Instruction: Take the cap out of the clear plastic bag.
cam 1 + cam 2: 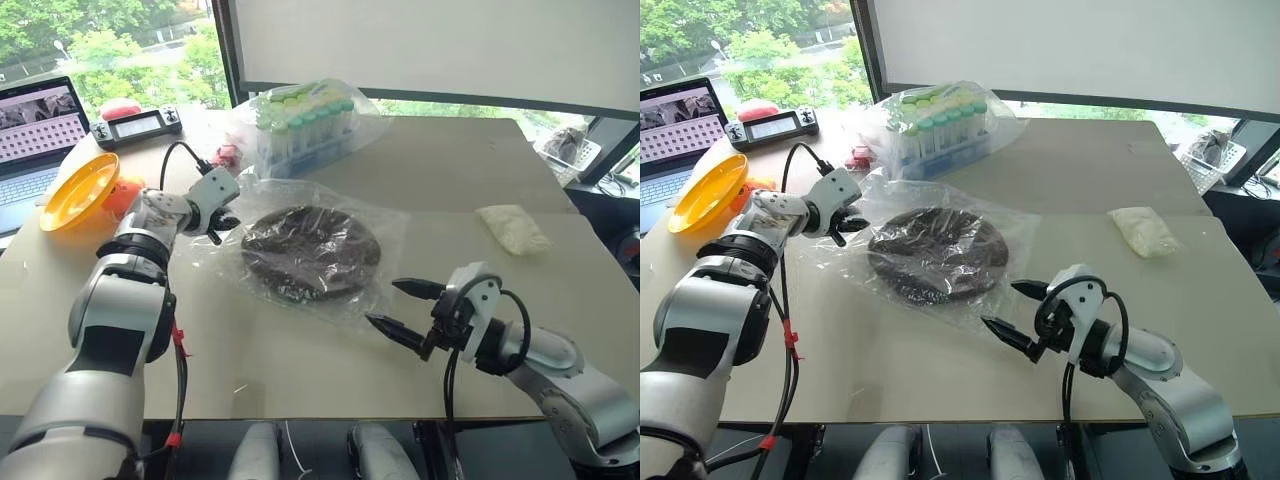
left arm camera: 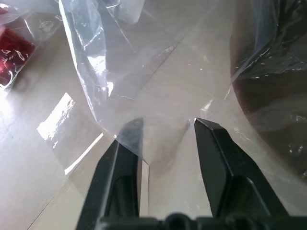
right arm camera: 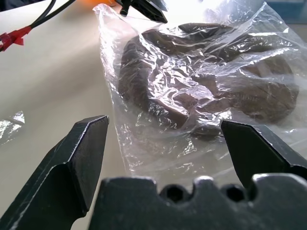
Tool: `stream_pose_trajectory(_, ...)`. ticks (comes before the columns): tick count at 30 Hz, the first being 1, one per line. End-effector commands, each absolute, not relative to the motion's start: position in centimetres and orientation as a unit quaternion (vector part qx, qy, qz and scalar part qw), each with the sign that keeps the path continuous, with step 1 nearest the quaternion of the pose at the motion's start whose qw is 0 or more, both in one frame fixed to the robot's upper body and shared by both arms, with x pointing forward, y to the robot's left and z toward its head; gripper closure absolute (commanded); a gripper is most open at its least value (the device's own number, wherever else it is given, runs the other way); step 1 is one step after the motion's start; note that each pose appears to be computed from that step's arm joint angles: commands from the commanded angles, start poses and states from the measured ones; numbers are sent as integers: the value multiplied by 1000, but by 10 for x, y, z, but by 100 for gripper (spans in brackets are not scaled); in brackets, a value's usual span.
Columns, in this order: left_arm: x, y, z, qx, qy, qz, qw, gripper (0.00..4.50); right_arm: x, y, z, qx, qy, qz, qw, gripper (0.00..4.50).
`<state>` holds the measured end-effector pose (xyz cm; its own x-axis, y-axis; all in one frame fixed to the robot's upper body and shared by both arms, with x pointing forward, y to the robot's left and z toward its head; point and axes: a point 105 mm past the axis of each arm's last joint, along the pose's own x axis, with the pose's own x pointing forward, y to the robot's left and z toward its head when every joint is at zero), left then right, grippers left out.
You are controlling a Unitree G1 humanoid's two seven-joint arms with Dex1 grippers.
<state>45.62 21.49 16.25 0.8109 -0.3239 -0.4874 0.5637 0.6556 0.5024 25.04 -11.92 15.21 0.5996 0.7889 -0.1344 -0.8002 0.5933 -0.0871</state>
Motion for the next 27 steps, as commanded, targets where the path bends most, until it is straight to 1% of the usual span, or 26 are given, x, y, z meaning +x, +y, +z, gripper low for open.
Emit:
stream_pose_trajectory(1,464,214,209,329,110,-227,910,120,248,-115,162,-74,23,453,888,0)
stream_pose_trajectory(2,464,214,220,320,92,-231,914,96,248,-115,162,-74,24,453,888,0)
stream_pose_trajectory(4,463,212,235,305,68,-242,919,31,248,-116,161,-74,26,453,888,0)
stream_pose_trajectory(7,455,203,268,285,16,-292,913,31,248,-117,160,-73,29,452,889,0)
stream_pose_trajectory(9,443,188,286,253,-13,-364,897,31,249,-119,160,-71,30,449,890,0)
stream_pose_trajectory(10,429,174,292,222,-22,-440,870,31,250,-124,161,-72,30,445,892,0)
stream_pose_trajectory(12,406,158,298,184,-31,-541,820,31,250,-131,164,-72,31,439,895,0)
stream_pose_trajectory(13,388,155,292,178,-22,-591,786,31,250,-138,166,-74,31,434,897,0)
stream_pose_trajectory(15,359,145,279,165,1,-656,736,31,249,-148,170,-76,32,429,900,0)
stream_pose_trajectory(16,338,134,261,158,25,-692,704,31,248,-157,173,-77,33,421,903,0)
stream_pose_trajectory(17,321,126,238,175,51,-714,676,31,247,-166,176,-77,35,412,907,0)
stream_pose_trajectory(18,306,121,222,186,69,-729,655,31,246,-172,177,-78,36,406,910,0)
stream_pose_trajectory(19,295,115,207,188,80,-738,643,31,245,-179,178,-79,40,397,913,0)
stream_pose_trajectory(21,282,101,188,185,87,-739,641,31,244,-194,178,-84,50,377,921,0)
stream_pose_trajectory(23,277,95,181,183,86,-737,645,31,243,-200,178,-87,54,368,924,0)
stream_pose_trajectory(27,281,70,153,231,50,-705,669,31,239,-211,178,-95,65,348,930,0)
